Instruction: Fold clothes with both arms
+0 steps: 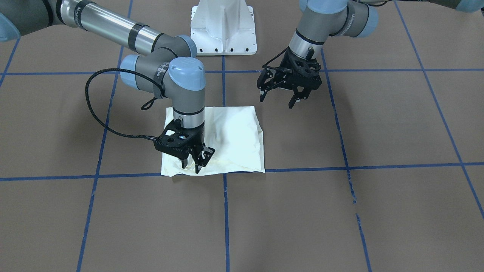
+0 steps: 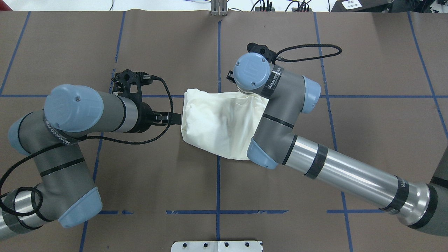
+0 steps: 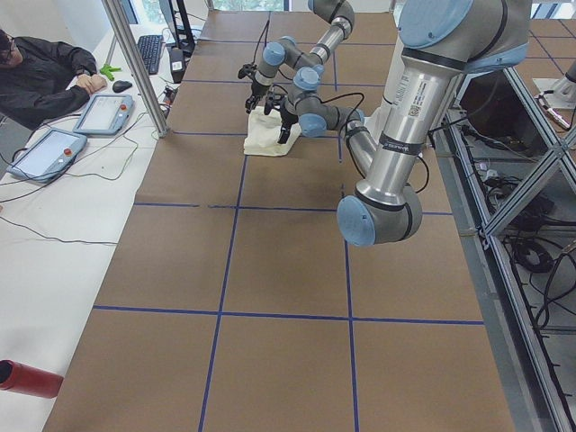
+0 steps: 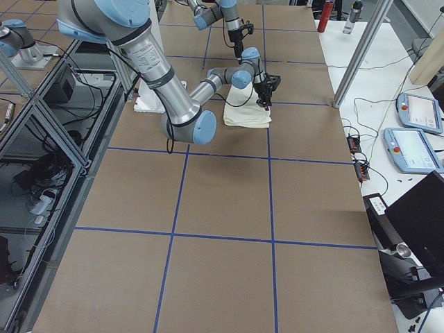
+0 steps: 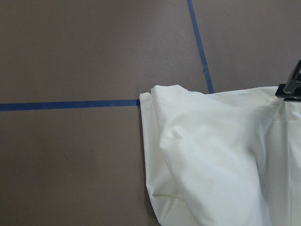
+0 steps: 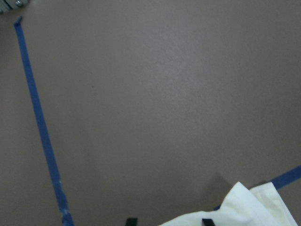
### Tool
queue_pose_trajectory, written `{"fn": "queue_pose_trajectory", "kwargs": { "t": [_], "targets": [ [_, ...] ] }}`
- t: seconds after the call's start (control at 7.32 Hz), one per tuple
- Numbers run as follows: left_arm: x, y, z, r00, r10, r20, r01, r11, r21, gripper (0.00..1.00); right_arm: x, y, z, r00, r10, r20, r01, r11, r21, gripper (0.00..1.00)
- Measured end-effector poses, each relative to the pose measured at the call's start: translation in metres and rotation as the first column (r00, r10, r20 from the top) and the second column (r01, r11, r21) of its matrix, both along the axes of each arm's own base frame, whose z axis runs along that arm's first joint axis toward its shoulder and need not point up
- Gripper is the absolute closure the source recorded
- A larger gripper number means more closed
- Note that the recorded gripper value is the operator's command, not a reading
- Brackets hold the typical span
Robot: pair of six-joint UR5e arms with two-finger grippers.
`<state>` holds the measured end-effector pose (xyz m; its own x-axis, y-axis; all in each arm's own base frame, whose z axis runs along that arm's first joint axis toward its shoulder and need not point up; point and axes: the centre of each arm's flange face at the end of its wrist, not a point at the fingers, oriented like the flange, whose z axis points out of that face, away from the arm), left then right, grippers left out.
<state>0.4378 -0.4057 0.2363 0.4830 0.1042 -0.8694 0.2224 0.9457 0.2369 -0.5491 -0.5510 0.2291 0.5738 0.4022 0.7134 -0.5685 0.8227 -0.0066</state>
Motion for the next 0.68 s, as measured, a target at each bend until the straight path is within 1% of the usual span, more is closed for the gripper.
{"fn": "queue_pose_trajectory", "kwargs": {
  "t": [0.14, 0.27, 0.55, 0.68],
  "targets": [
    [0.006, 0.003, 0.001, 0.999, -0.015, -0.031, 0.014, 1.0, -0.026, 0.03, 0.021, -0.013, -0.011, 0.999, -0.034, 0.023, 0.034, 0.999, 0.011, 0.0],
    [0.02, 0.006, 0.006, 0.996, -0.049, -0.081, 0.044, 0.997, -0.056, 0.1, 0.035, -0.02, -0.016, 0.998, -0.054, 0.039, 0.053, 0.998, 0.017, 0.0],
    [0.052, 0.01, 0.022, 0.975, -0.123, -0.184, 0.105, 0.989, -0.1, 0.09, 0.043, -0.024, -0.02, 0.997, -0.063, 0.048, 0.062, 0.998, 0.022, 0.0],
    [0.061, 0.008, 0.031, 0.963, -0.135, -0.232, 0.113, 0.988, -0.103, 0.09, 0.044, -0.024, -0.02, 0.997, -0.064, 0.05, 0.063, 0.998, 0.023, 0.0]
  ]
}}
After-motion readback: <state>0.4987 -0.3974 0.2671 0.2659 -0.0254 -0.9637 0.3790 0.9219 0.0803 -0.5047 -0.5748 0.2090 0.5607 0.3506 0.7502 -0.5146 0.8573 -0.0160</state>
